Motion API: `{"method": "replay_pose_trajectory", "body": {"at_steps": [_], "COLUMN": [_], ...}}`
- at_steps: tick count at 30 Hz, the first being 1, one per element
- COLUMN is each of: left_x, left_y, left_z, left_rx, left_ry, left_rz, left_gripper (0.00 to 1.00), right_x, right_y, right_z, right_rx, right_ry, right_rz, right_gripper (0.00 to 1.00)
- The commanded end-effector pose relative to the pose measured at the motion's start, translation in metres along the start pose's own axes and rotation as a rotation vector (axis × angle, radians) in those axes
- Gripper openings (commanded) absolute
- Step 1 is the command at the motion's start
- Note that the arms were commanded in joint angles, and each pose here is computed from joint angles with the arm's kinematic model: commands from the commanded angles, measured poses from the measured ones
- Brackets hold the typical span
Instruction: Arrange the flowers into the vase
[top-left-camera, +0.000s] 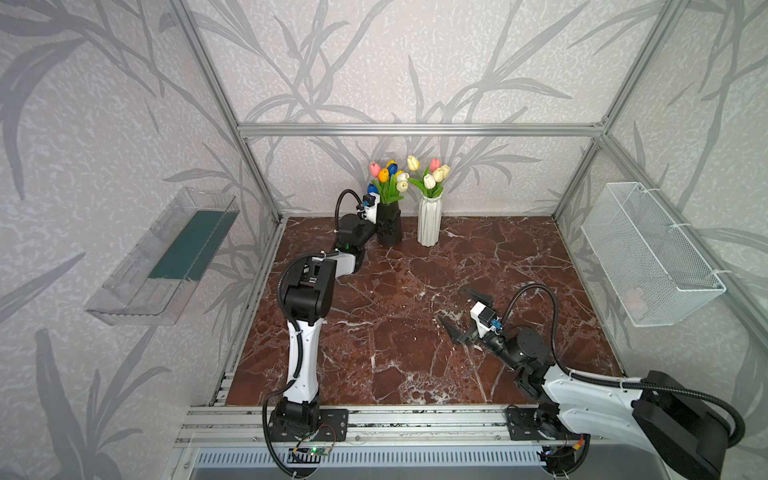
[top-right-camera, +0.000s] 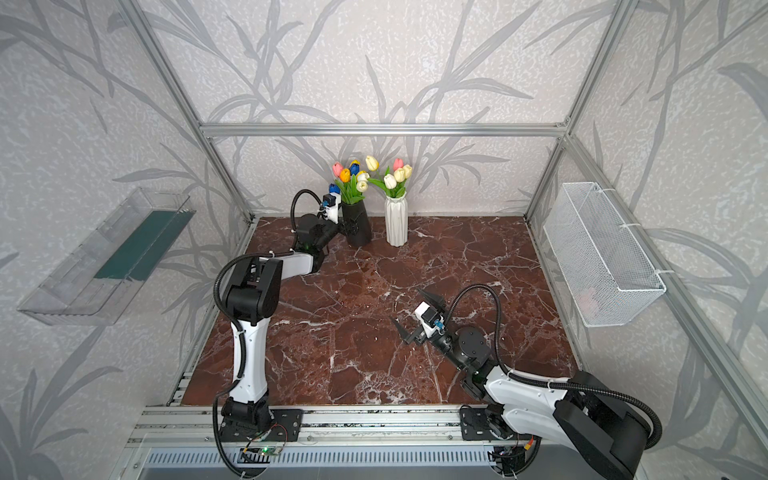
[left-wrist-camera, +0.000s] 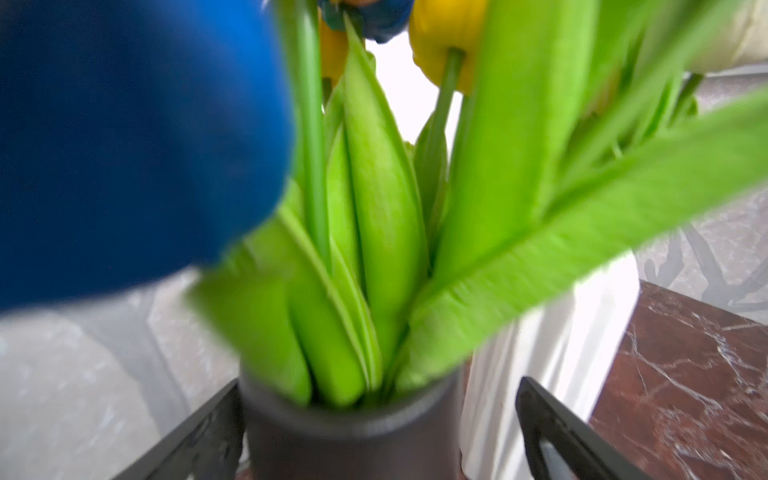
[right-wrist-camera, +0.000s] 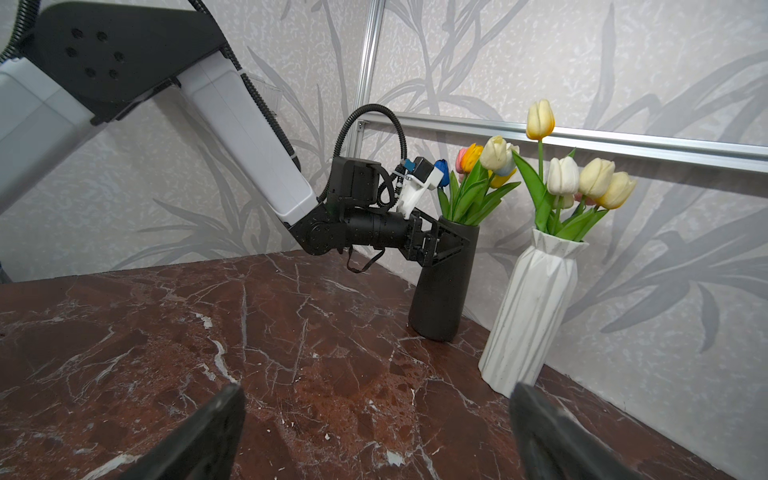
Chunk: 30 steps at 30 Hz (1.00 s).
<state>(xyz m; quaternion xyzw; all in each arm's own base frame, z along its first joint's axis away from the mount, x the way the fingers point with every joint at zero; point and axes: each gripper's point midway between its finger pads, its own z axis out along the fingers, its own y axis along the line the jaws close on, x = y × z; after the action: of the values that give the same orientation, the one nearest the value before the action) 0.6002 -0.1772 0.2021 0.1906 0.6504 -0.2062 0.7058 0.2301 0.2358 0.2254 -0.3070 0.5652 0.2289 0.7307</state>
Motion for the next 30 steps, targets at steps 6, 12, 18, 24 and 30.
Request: {"method": "replay_pose_trajectory", "body": {"at_steps": [6,12,18,24,30], "left_x": [-0.022,-0.036,-0.014,-0.006,0.024], "left_y": [-0.02,-0.029,-0.002,0.019,0.031], "left_z": [-0.076,-0.183,-0.304,-0.398,-0.387], "left_rx": [-0.051,-0.317,-0.84,-1.164,-1.098], "left_ry": [-0.075,-0.071,0.254,0.25,0.276], "left_rz": [0.029,-0.03,0.102,0.08,0.062], "left_gripper": [1.0,0.99,0.99,0.96,0.96], "right_x": [-0.002,0.01,0.055,0.089,0.115], "right_y": [-0.05,-0.128,-0.157,-0.175,-0.197], "right_z": [0.001,-0.031,-0.049,-0.057,-0.055], "right_rx": [0.292,0.771,0.867,0.877,0.865], "right_ry": [0.03,0.213,0.425,0.476,0.445], "right_rz": [0.002,-0.198,-0.304,-0.313,-0.216], "right_gripper": [0.99,0.99,0.99,0.99,0.99]}}
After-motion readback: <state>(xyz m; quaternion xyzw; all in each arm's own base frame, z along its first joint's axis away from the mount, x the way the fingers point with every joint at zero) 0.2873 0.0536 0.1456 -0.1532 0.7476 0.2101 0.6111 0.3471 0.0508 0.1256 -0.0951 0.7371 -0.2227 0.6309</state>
